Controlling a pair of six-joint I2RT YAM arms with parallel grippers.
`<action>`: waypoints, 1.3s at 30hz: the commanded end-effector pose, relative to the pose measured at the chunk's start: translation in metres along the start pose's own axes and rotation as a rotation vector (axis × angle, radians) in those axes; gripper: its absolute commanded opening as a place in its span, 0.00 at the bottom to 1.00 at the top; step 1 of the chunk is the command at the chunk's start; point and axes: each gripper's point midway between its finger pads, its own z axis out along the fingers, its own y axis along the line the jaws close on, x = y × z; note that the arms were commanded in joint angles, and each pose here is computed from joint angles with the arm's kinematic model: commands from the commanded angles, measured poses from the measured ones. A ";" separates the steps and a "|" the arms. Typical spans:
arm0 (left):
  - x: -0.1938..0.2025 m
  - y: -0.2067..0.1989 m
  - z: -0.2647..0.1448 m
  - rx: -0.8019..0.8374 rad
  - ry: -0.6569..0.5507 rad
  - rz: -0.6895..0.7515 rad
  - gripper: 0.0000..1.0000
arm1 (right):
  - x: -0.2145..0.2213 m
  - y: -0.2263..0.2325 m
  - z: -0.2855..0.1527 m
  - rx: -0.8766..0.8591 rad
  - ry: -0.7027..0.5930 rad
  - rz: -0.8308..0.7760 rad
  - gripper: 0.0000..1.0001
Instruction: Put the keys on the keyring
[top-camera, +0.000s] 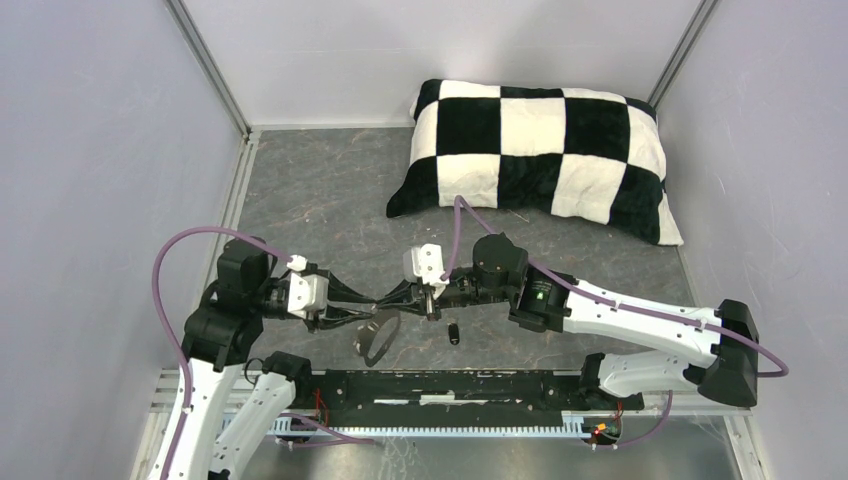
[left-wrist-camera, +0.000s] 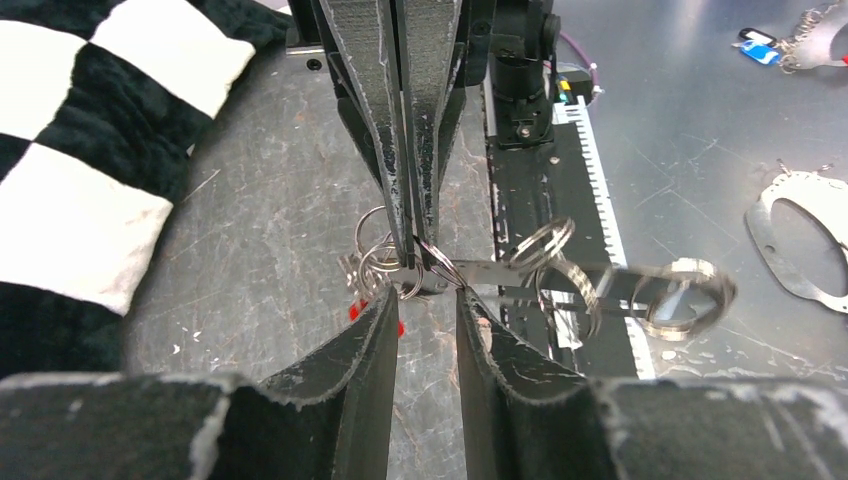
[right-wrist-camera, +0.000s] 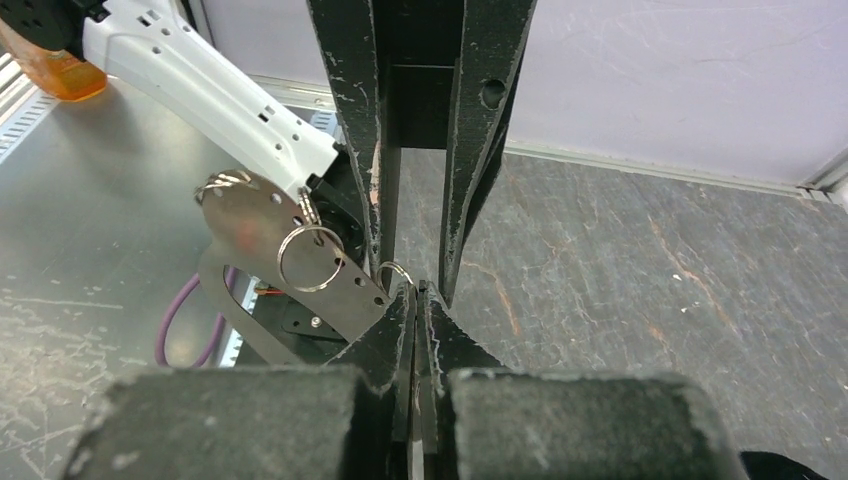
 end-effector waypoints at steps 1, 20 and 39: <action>-0.015 0.015 -0.002 -0.068 -0.019 0.047 0.35 | -0.015 -0.001 -0.002 0.017 -0.037 -0.019 0.00; -0.017 0.044 -0.005 -0.233 -0.029 -0.002 0.17 | -0.016 0.014 0.000 -0.021 -0.074 0.008 0.00; -0.004 -0.005 -0.006 -0.039 0.016 0.073 0.29 | -0.009 0.001 -0.012 0.077 -0.040 -0.001 0.00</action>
